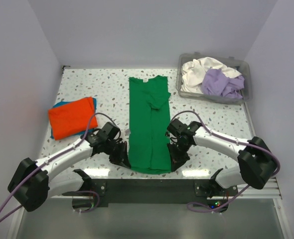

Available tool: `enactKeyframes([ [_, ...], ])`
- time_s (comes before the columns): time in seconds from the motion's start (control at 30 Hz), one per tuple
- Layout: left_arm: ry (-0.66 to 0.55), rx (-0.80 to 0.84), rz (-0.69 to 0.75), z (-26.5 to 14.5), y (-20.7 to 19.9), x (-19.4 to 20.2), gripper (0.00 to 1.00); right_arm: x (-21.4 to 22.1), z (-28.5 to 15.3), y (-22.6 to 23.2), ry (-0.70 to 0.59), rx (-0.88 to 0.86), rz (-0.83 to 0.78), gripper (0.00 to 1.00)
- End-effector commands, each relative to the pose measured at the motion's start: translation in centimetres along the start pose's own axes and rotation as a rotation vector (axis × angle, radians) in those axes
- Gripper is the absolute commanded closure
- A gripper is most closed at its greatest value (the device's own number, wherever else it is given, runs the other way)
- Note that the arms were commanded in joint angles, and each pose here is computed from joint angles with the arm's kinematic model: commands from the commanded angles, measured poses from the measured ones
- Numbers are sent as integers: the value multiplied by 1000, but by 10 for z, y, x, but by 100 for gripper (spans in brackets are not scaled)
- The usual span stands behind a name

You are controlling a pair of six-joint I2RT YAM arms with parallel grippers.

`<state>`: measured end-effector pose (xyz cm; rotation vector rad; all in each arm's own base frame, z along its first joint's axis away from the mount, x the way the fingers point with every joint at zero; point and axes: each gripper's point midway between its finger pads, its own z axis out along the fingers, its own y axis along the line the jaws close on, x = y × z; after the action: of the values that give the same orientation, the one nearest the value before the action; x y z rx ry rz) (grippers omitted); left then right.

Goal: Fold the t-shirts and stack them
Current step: Fold the tshirt

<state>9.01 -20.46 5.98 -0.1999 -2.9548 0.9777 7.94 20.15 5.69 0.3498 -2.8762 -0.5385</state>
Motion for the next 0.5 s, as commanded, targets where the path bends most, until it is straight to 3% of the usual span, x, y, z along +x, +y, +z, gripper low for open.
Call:
enactKeyframes([
  [0.0, -48, 38, -14, -15, -18, -5, 100, -1, -28, 15, -55, -10, 41, 100],
  [0.27, -117, -85, 84, -30, -17, -49, 100, -37, -56, 20, -150, 102, 25, 100],
  [0.47, -198, -65, 90, -42, -20, -92, 100, -81, -68, 23, -230, 192, 12, 100],
])
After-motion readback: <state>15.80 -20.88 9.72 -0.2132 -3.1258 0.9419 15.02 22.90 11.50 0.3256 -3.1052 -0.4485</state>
